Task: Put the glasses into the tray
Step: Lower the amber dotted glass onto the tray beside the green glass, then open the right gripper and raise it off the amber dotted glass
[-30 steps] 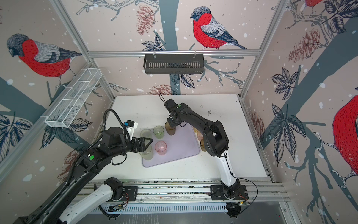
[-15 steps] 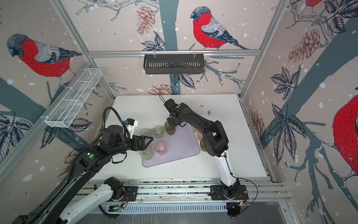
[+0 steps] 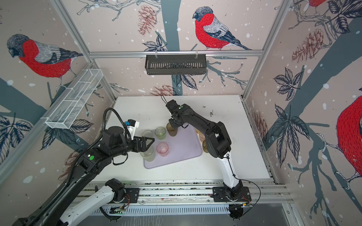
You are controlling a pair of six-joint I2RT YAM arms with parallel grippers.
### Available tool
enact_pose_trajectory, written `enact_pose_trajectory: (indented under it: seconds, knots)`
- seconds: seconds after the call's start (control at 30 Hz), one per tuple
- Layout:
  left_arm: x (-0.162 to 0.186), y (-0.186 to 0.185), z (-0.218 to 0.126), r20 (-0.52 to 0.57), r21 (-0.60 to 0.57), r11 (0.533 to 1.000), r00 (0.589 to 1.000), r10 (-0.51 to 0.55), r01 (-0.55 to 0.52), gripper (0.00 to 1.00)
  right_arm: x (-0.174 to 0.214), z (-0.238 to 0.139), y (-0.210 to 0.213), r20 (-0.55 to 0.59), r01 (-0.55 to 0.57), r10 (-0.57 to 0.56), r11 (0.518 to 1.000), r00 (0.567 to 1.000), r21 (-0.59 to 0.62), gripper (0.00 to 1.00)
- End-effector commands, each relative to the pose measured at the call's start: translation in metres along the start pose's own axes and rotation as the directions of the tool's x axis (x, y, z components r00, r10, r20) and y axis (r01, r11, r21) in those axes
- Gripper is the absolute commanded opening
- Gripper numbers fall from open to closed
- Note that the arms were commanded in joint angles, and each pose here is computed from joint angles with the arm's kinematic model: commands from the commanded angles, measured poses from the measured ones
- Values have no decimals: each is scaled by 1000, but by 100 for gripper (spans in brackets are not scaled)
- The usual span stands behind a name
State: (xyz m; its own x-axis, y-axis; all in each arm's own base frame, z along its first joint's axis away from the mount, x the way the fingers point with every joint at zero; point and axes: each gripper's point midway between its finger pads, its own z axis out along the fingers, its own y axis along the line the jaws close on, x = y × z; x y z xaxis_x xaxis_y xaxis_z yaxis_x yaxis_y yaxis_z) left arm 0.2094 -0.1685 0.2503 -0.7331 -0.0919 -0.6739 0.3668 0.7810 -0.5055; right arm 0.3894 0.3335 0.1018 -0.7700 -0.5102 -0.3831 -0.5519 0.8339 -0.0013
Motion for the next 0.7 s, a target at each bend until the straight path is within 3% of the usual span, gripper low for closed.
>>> enact_pose_trajectory:
  seconds: [0.0, 0.33, 0.67]
  knots:
    - [-7, -5, -3, 26, 14, 1000, 1000, 8, -8, 97, 4, -1, 0, -11, 6, -5, 1000, 1000, 8, 12]
    - [-4, -4, -2, 18, 17, 1000, 1000, 10, -10, 97, -4, -15, 0, 26, -9, 8, 1000, 1000, 9, 37]
    - [-7, -9, 4, -5, 33, 999, 999, 33, -33, 97, -19, -55, -12, 89, -32, 26, 997, 996, 63, 54]
